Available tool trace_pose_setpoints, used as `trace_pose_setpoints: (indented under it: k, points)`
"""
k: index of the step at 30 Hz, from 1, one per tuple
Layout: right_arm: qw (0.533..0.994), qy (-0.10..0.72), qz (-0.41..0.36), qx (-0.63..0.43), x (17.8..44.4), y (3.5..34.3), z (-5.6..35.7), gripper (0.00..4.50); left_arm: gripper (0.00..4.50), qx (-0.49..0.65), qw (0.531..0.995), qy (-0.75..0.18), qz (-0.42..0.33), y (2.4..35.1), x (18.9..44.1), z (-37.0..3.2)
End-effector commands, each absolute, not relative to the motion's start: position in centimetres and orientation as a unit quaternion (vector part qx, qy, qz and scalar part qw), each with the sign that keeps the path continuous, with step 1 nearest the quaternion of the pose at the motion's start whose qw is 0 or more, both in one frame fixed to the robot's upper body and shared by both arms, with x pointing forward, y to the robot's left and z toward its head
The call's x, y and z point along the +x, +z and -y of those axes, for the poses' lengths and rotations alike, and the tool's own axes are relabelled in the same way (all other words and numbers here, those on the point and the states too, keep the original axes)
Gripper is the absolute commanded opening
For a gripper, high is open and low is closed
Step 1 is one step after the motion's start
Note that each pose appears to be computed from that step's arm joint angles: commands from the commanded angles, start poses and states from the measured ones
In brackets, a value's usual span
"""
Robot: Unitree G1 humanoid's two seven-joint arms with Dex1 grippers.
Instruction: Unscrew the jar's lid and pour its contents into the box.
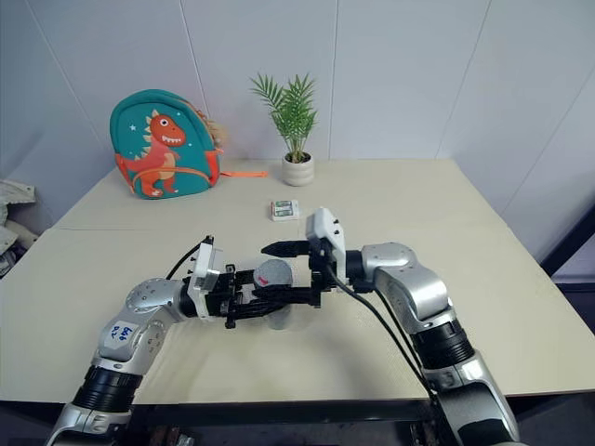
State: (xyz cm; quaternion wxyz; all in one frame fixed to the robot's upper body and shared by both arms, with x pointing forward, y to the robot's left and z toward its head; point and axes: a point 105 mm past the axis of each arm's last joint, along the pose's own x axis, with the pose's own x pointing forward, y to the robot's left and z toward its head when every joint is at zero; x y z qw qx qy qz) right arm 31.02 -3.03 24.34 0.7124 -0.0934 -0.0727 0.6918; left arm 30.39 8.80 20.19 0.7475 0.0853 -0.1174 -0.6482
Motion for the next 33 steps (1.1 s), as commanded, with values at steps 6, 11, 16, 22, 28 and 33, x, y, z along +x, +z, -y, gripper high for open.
trace_pose_setpoints:
  k: [6, 11, 16, 22, 28, 33]
  points:
    - [0.749, 0.654, 0.081, -0.072, 31.6, 25.4, 8.1, 4.44, 2.19, 0.098, 0.731, -0.66, 0.144, 21.1, 29.5, -8.4]
    - [0.765, 0.637, 0.069, -0.065, 32.3, 25.0, 9.6, 4.44, 2.19, 0.098, 0.733, -0.657, 0.145, 21.2, 29.6, -8.5]
    - [0.728, 0.679, 0.077, -0.057, 30.4, 25.7, 8.2, 4.44, 2.19, 0.1, 0.738, -0.652, 0.144, 21.2, 29.7, -8.7]
    - [0.708, 0.697, 0.096, -0.056, 29.3, 26.6, 5.1, 4.44, 2.19, 0.102, 0.743, -0.646, 0.143, 21.1, 29.9, -8.8]
    - [0.709, 0.698, 0.079, -0.062, 29.5, 25.9, 1.8, 4.44, 2.19, 0.105, 0.743, -0.645, 0.144, 21.3, 30.1, -8.7]
    - [0.724, 0.682, 0.081, -0.066, 30.7, 25.9, 0.8, 4.44, 2.19, 0.105, 0.742, -0.646, 0.144, 21.4, 30.1, -8.7]
